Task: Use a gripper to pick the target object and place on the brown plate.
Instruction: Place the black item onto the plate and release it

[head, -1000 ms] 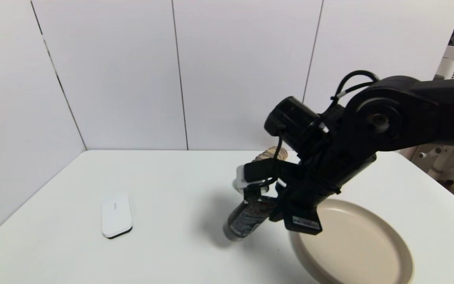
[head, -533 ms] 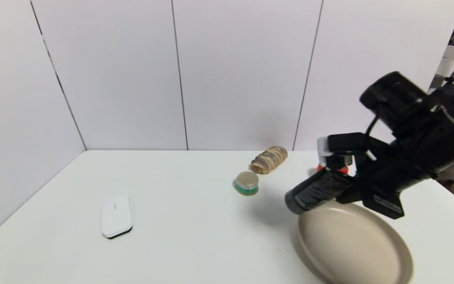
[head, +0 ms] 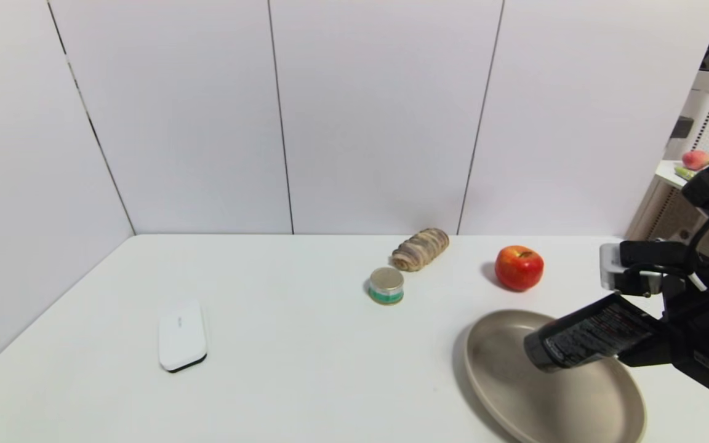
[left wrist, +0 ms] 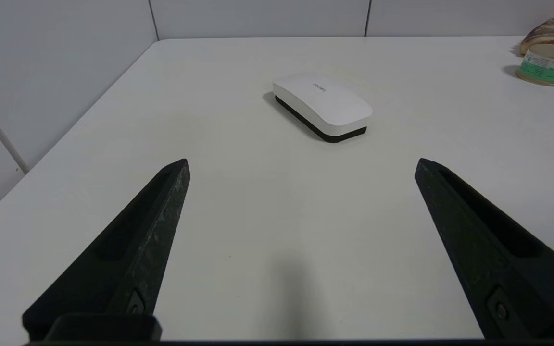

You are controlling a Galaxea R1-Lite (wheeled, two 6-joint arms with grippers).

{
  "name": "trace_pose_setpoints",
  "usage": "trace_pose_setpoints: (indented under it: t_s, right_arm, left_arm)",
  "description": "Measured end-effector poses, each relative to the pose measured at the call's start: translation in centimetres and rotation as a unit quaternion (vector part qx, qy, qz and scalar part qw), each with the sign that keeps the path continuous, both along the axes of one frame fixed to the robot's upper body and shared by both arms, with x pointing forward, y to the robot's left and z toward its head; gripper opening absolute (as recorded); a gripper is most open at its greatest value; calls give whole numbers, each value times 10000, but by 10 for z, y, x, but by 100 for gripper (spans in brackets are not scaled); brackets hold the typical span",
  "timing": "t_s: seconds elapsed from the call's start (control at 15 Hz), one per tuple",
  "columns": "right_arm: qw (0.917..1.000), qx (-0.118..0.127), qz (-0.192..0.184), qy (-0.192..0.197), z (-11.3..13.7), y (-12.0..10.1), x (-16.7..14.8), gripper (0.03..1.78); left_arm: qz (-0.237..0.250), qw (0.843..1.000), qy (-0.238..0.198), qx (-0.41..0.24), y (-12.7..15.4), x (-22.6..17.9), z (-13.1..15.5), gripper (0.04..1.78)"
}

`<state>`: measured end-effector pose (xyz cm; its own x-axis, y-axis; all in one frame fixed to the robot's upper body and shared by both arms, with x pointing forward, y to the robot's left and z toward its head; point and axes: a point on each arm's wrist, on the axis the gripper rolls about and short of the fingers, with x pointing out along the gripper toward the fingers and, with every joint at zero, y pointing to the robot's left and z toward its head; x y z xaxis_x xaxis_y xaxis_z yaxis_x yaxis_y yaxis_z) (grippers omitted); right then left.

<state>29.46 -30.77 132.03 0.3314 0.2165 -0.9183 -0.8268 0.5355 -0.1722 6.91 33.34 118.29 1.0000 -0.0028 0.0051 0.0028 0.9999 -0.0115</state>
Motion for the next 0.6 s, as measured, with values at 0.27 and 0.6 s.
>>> trace_pose_setpoints:
  t_s: [0.27,0.6]
  right_arm:
    - [9997,-63,-180,149,-8,-8,0,39]
    - [9995,-40,-225,223,-11,-9,-2,102]
  left_arm:
    - [4,10000,2,-2,0,0,0,169]
    - [2,10000,2,2,0,0,0,169]
